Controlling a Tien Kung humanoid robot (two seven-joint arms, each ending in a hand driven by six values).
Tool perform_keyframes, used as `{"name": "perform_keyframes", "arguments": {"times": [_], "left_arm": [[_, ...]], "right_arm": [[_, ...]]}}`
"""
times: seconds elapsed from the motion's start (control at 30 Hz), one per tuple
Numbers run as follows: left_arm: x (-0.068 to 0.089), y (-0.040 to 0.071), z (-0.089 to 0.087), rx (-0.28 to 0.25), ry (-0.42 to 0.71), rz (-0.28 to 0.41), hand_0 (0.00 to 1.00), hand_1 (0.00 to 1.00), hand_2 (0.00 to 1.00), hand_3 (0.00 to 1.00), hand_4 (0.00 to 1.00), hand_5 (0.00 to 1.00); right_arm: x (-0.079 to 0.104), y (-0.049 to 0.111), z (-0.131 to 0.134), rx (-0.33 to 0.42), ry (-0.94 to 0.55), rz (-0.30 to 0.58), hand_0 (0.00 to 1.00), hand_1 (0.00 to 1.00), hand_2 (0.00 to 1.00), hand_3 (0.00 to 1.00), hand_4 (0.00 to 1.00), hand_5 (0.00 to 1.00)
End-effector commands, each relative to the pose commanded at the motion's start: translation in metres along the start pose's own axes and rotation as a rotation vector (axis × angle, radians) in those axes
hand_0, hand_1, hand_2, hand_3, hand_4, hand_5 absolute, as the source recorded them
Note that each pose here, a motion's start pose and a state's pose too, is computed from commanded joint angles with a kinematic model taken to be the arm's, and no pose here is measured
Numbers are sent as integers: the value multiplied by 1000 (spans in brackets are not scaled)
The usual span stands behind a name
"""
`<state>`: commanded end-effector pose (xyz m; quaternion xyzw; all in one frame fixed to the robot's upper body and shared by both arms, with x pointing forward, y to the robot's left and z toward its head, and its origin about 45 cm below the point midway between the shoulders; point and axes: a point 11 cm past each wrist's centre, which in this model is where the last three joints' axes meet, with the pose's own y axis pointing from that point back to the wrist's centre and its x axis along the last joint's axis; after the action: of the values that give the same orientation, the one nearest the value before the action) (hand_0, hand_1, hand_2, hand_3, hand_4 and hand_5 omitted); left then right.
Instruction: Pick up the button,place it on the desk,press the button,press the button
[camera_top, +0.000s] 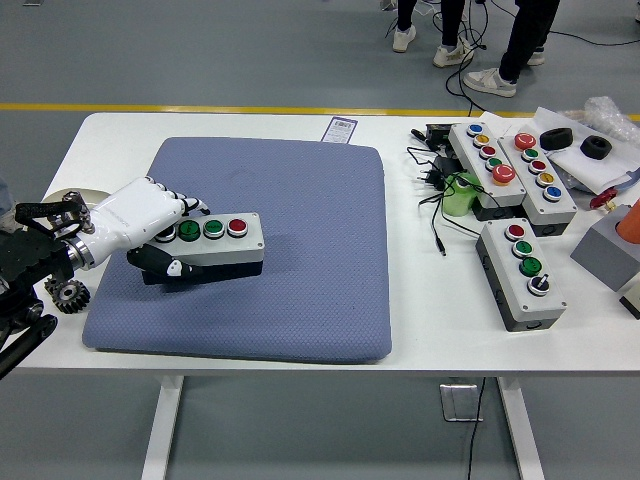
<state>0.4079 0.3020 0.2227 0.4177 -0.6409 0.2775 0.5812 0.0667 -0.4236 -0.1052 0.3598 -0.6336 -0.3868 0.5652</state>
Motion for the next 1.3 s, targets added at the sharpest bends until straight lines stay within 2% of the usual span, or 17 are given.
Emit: {"name": "perform_keyframes", "arguments": {"times": [0.13,0.3,0.33,0.5,0.53,0.7,0.73,0.9,0.93,1.1,1.13,1.3], "left_arm": [[-3,0,-1,4,-3,-7,28,2,2,119,703,573],[3,1,-6,26,-13,40,28,2,2,119,703,573],[3,1,-7,30,-14,45,20,2,2,232,718,567],[4,2,-10,58,-12,50,20,2,2,232,718,567],[3,2,-11,62,-10,42,17,92,162,462,745,578],[-2,3,-11,65,-6,15,17,92,162,462,745,578],[-4,3,-12,65,-6,5,197,355,397,575,752,569],[-11,4,-15,74,1,-47,197,355,397,575,752,569],[-13,4,-16,78,2,-56,663,730,783,761,770,562],[-14,5,-19,90,4,-66,663,730,783,761,770,562],[-14,5,-19,91,4,-64,890,895,957,924,894,567],[-15,6,-20,102,8,-67,890,895,957,924,894,567]], "right_arm": [[0,0,-1,3,1,-1,654,663,674,585,421,260],[0,0,-2,5,-1,-1,654,663,674,585,421,260],[0,0,-2,5,-1,-1,654,664,674,585,421,260],[0,0,-3,7,-1,-1,654,664,674,585,421,260],[0,0,-3,7,-1,-1,654,663,674,585,421,260],[0,0,-4,8,-1,-1,654,663,674,585,421,260],[0,0,-4,8,-1,-1,654,664,674,585,421,260],[0,1,-5,9,-2,-1,654,664,674,585,421,260],[0,1,-5,10,-2,-1,654,664,674,585,421,259],[0,1,-6,12,-1,-1,654,664,674,585,421,259],[0,1,-6,12,-1,-1,654,664,674,585,420,258],[0,1,-7,13,-1,-1,654,664,674,585,420,258]]}}
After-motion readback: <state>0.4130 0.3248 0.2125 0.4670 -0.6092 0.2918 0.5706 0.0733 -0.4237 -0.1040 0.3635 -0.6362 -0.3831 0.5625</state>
